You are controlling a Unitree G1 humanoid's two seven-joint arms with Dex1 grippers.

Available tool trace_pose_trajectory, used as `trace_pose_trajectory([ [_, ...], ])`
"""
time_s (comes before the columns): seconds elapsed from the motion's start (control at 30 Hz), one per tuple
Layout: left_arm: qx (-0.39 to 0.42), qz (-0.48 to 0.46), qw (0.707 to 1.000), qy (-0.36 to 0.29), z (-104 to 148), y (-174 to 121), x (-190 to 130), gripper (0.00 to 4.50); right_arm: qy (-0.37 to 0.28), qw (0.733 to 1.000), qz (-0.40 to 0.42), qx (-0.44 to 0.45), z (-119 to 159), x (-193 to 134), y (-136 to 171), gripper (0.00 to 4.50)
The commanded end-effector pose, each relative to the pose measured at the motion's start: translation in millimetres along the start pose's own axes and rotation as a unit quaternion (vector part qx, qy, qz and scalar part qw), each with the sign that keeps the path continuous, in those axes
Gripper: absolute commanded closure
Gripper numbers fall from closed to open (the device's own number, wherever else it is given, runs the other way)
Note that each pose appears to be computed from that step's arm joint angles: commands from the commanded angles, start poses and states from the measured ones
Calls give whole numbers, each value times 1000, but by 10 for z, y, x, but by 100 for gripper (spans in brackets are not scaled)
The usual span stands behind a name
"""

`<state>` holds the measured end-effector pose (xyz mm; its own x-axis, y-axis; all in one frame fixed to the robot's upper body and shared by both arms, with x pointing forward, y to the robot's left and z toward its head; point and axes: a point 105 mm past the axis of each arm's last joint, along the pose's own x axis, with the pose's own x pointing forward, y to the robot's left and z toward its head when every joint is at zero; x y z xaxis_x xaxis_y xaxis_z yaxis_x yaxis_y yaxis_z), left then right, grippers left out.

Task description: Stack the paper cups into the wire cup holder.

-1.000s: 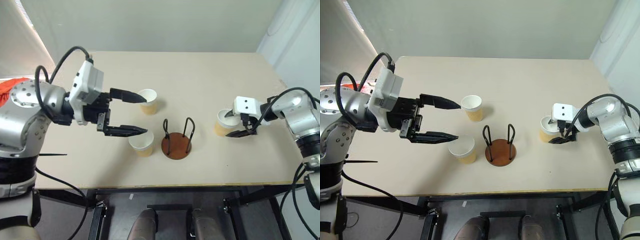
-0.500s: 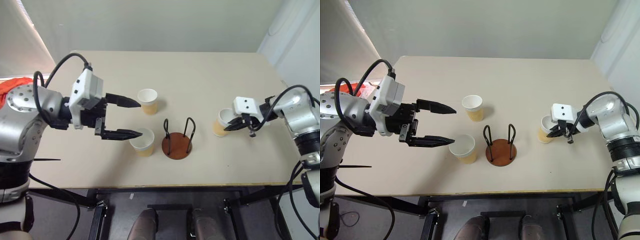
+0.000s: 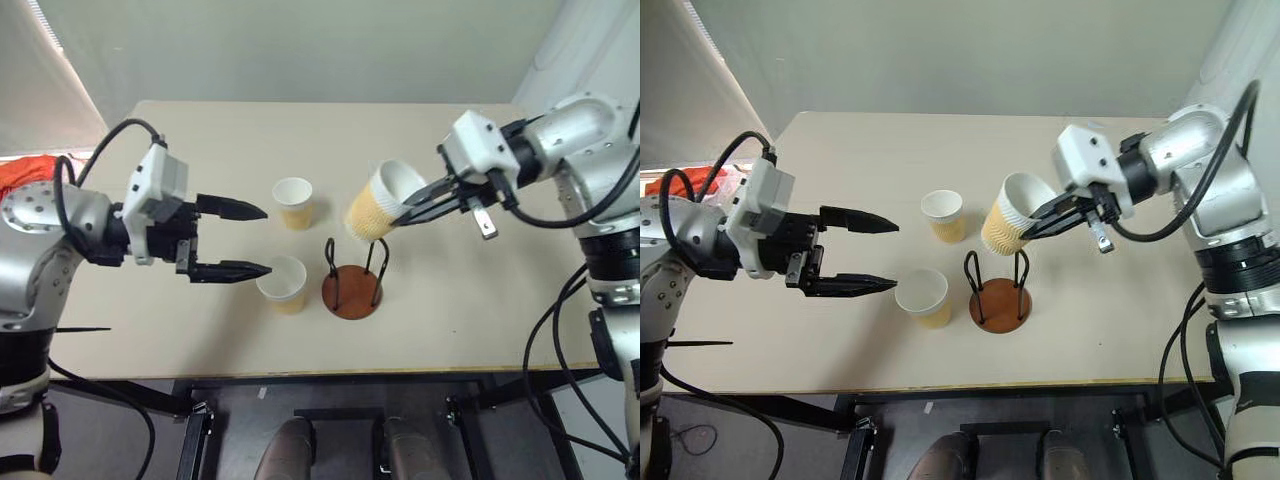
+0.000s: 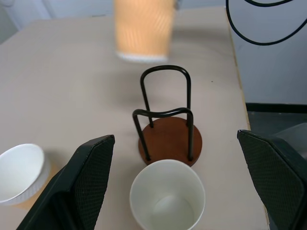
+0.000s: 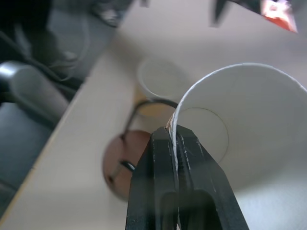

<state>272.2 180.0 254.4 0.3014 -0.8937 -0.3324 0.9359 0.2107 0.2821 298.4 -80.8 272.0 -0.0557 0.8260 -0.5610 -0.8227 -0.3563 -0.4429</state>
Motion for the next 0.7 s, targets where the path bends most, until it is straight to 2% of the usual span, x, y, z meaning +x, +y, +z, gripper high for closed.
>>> trace_pose_trajectory([
  [0.03,22,13,1000,-1,99,-34,-76,0,-1,1000,11,-24,59,56,29,447],
  [0.33,19,21,1000,6,87,-81,-95,0,13,999,19,-34,-4,197,32,447],
  [0.47,19,20,1000,8,89,-90,-93,0,21,999,19,-32,-37,222,31,351],
  [0.57,29,17,999,15,93,-76,-99,0,24,999,18,-32,-50,239,23,259],
  [0.7,51,0,998,35,140,-41,-127,0,-8,999,22,-29,69,235,34,129],
])
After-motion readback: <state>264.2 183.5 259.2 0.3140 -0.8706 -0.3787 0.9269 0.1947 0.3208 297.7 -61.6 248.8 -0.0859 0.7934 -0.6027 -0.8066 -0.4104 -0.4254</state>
